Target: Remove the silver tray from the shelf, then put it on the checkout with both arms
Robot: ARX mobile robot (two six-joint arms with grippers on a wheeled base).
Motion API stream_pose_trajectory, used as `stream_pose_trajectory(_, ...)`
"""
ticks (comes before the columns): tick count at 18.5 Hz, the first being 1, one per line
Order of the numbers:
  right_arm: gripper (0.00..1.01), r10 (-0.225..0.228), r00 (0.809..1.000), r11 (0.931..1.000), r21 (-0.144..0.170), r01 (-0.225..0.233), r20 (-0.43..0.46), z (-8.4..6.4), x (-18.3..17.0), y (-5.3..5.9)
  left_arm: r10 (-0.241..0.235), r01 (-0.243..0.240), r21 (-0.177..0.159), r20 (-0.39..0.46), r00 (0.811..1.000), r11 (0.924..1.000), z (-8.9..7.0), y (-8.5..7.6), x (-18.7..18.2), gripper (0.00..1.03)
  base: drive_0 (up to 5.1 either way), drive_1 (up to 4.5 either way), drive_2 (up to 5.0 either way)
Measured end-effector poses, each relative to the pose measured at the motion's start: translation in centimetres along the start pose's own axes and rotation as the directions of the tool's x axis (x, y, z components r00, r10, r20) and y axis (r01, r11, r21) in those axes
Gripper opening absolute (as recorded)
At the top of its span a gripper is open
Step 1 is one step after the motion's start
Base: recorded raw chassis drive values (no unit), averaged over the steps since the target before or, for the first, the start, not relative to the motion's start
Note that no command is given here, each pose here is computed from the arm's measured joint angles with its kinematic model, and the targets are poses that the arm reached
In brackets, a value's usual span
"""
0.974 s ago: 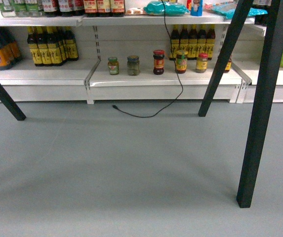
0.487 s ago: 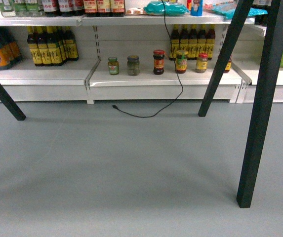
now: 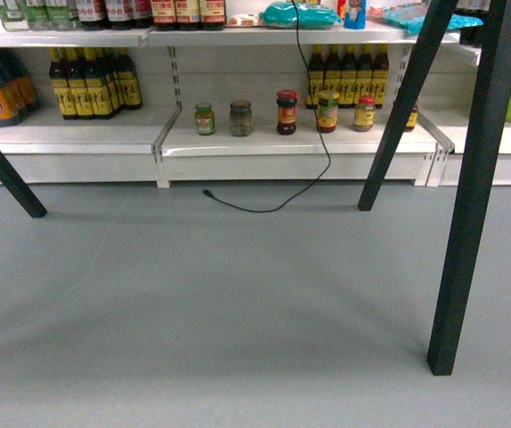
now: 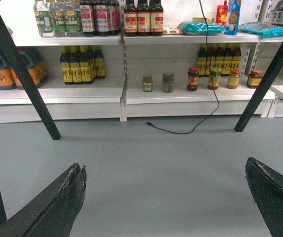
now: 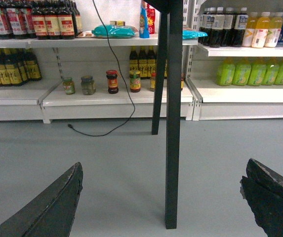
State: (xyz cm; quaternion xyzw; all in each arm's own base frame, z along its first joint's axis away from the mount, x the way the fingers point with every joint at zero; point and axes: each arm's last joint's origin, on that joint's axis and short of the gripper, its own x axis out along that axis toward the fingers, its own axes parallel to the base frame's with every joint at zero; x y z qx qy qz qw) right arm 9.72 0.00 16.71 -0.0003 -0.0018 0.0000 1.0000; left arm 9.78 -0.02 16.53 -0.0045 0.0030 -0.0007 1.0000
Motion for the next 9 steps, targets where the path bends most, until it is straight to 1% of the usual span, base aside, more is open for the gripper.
stream_pose_trajectory(9,0.98,0.000,1.000,1.0000,0.000,0.000,0.000,0.00,0.00,0.00,0.000,0.000,0.000,0.000,1.000,1.0000,0.00,0.00,0.00,0.98,0.0,0.00,0.0)
